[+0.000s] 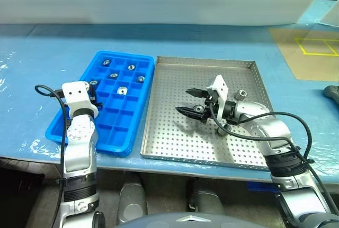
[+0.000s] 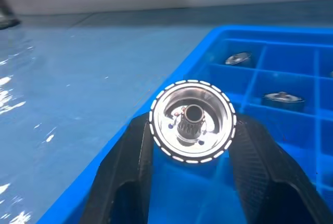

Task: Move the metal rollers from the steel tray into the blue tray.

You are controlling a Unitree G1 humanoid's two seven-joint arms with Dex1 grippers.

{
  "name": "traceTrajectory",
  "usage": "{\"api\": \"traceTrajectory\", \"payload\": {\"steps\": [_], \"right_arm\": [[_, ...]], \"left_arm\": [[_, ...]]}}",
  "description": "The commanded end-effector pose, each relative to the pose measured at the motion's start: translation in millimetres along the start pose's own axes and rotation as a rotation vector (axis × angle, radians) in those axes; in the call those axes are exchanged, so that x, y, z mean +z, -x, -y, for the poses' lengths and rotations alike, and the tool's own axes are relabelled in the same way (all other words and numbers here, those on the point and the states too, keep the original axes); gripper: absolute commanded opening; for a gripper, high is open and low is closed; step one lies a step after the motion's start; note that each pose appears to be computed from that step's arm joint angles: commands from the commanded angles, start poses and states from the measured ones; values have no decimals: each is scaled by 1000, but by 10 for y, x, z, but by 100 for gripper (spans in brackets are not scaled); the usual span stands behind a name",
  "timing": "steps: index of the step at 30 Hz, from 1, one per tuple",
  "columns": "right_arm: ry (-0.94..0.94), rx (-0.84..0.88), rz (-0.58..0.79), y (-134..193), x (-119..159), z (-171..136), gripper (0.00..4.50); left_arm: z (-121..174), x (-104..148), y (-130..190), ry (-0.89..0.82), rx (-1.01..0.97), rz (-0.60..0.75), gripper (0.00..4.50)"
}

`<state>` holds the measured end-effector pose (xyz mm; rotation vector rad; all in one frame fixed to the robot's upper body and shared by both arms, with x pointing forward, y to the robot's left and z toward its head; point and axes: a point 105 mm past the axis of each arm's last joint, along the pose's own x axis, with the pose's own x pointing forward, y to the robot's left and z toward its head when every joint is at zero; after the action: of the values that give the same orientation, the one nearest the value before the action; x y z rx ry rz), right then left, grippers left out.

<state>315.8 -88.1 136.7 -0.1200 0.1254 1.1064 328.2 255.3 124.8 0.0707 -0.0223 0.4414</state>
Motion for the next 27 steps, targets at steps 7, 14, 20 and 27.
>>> {"api": "traceTrajectory", "payload": {"steps": [7,14,20,27], "right_arm": [[38,19,28,-12,87,-7,450],[37,26,29,-32,72,-23,450],[38,26,30,-34,70,-24,450],[37,21,32,-31,66,-21,450]], "left_arm": [[-346,8,232,-87,276,-34,170],[-361,-77,265,-74,273,-97,170],[-177,-125,262,-37,124,-134,170],[-40,-153,312,25,76,-205,170]]}}
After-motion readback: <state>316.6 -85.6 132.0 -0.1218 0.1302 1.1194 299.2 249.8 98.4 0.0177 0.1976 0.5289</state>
